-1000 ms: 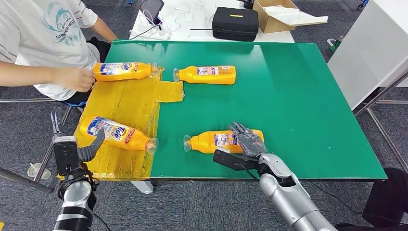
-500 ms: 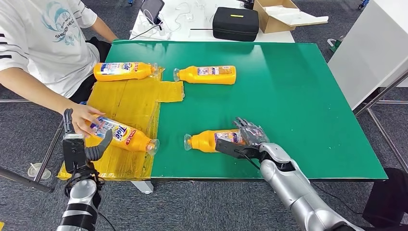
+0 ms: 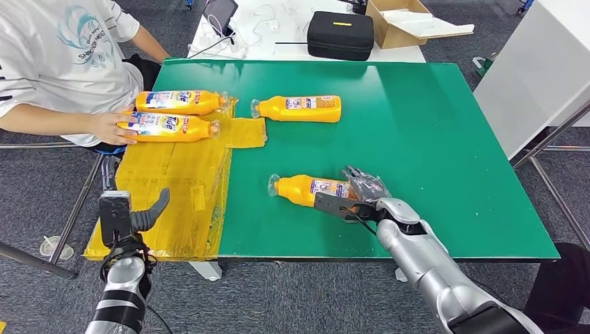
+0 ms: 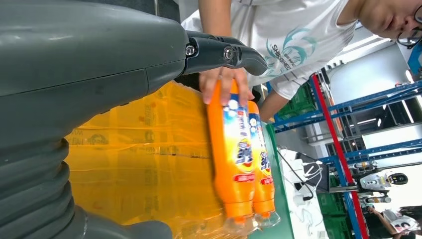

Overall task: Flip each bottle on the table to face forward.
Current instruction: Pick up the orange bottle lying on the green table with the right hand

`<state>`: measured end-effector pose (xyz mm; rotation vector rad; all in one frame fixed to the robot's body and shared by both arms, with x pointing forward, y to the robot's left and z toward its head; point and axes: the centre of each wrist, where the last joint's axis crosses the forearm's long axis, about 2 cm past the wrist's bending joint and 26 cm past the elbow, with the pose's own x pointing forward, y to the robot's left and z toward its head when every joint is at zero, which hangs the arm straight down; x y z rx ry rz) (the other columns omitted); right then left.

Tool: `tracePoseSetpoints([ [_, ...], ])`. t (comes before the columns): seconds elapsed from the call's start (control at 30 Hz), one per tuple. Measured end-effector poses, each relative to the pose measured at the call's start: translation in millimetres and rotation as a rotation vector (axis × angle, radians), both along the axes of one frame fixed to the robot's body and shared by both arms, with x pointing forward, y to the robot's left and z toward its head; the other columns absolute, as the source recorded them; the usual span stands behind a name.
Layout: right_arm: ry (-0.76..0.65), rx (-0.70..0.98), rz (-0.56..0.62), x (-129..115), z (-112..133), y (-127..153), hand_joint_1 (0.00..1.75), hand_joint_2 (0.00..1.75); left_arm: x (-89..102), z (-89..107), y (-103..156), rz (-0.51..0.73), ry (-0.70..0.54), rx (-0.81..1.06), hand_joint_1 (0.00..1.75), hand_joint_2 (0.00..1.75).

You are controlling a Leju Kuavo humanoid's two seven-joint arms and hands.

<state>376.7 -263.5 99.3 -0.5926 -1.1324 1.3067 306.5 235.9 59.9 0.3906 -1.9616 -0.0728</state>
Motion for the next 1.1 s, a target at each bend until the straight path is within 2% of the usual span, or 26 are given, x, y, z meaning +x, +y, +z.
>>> tracePoseSetpoints([
  [0.33,0.014,-0.004,0.002,2.5,-0.9,-1.1,0.16,1.75,0.9,-1.4,-2.5,-0.005,0.010,-0.002,0.00,1.75],
  [0.4,0.015,-0.005,0.001,2.7,-1.0,-1.2,0.49,1.75,0.9,-1.5,-3.0,-0.007,0.010,-0.002,0.00,1.75],
  [0.47,0.017,-0.003,0.002,2.8,-1.1,-1.3,1.13,1.75,0.9,-1.5,-3.4,-0.009,0.010,-0.002,0.00,1.75],
  [0.53,0.020,0.004,0.008,3.0,-1.2,-1.3,1.53,1.75,1.0,-1.5,-3.5,-0.009,0.011,-0.002,0.00,1.75],
  [0.6,0.028,0.020,0.022,3.3,-1.3,-1.3,1.69,1.75,1.2,-1.6,-3.8,-0.013,0.012,-0.005,0.00,1.75],
  [0.63,0.032,0.030,0.030,3.3,-1.4,-1.2,1.74,1.75,1.3,-1.8,-4.1,-0.015,0.014,-0.008,0.00,1.75],
  [0.8,0.030,0.105,0.051,1.9,-3.5,0.9,1.75,1.75,2.2,-2.5,-5.9,-0.020,0.021,-0.015,0.00,1.75],
  [0.93,-0.042,0.246,0.043,-8.2,-10.9,10.7,1.75,1.75,2.3,-3.1,-8.8,-0.030,0.027,-0.025,0.00,1.75],
  [1.03,-0.283,0.490,0.017,-33.5,-14.5,33.9,1.75,1.75,-0.5,-4.9,-15.8,-0.090,0.043,-0.076,0.00,1.75],
  [1.1,-0.479,0.647,-0.045,-49.4,-3.2,51.2,1.75,1.75,-4.4,-6.1,-23.8,-0.139,0.054,-0.117,0.00,1.75],
])
